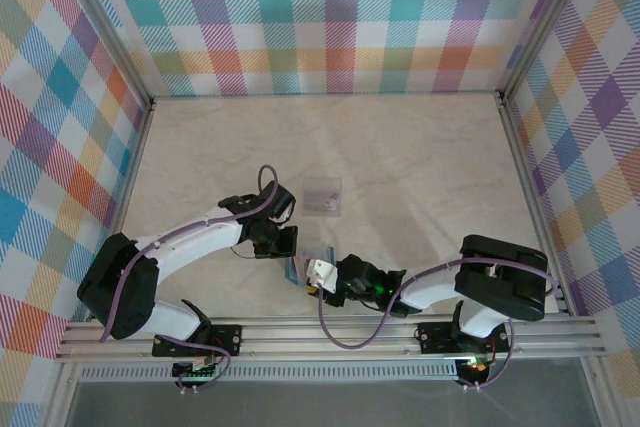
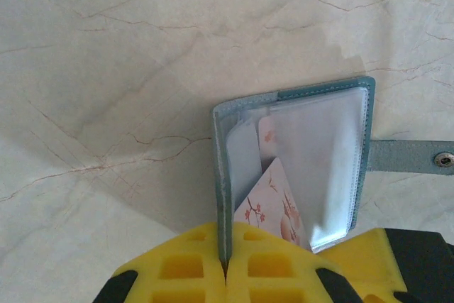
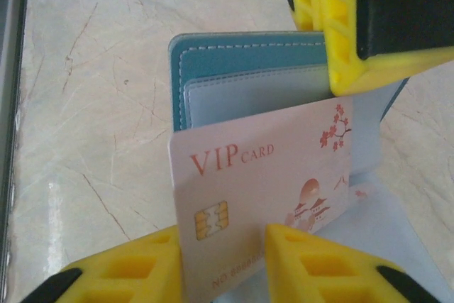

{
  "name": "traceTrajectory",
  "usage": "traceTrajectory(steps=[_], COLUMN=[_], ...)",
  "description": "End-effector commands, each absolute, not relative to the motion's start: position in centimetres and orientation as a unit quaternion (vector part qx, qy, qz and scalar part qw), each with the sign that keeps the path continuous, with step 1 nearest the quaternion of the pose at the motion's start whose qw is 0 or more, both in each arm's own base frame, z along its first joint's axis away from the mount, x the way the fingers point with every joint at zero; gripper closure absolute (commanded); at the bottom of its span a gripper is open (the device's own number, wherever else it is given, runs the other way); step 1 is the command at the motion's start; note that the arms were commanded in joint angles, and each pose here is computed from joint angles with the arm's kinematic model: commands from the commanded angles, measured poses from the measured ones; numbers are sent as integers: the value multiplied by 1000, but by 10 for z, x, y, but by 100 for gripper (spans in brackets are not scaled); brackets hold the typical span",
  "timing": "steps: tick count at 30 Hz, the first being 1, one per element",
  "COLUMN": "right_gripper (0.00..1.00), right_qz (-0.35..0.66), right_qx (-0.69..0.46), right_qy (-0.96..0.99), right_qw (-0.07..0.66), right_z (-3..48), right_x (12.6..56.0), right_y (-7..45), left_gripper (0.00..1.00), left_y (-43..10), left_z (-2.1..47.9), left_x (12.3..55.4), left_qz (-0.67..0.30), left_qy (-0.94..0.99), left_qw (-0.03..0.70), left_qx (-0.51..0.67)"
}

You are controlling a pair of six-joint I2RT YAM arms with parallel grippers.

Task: Take the credit cards out of the card holder

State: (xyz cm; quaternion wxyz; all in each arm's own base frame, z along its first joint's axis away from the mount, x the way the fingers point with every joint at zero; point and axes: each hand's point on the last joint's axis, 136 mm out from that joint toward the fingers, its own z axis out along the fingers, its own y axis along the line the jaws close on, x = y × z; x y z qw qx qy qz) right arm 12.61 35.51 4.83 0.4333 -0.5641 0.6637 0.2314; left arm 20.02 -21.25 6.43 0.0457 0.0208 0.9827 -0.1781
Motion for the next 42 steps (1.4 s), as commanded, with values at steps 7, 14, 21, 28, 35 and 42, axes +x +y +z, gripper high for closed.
traceTrajectory(steps=[7,14,21,28,35,42], right_gripper=[79,84,89,90,92,93], right_qz=[234,204,175,176,193,146], right_qx=[-558,-529,-502,-447,-415,-437], right_qy=[665,684,707,737,737,706], right_qw=[439,460,466,476,497,538], right_z=[58,65,78,99,129,155], right_x=[124,137,145,156,157,166], right_y=[351,336,316,290,271,264], left_gripper=[98,97,96,89,75,60], left_y=[-214,-207,-202,-185,-172,-169], left_z=[69,66,59,52,54,86], left_x=[201,201,199,195,194,200], left_qz=[-174,-163,-156,-122,-113,-141], left_qy=[983,985,986,990,991,984], left_qw=[49,56,58,65,78,106], left_qx=[33,28,22,17,3,-24])
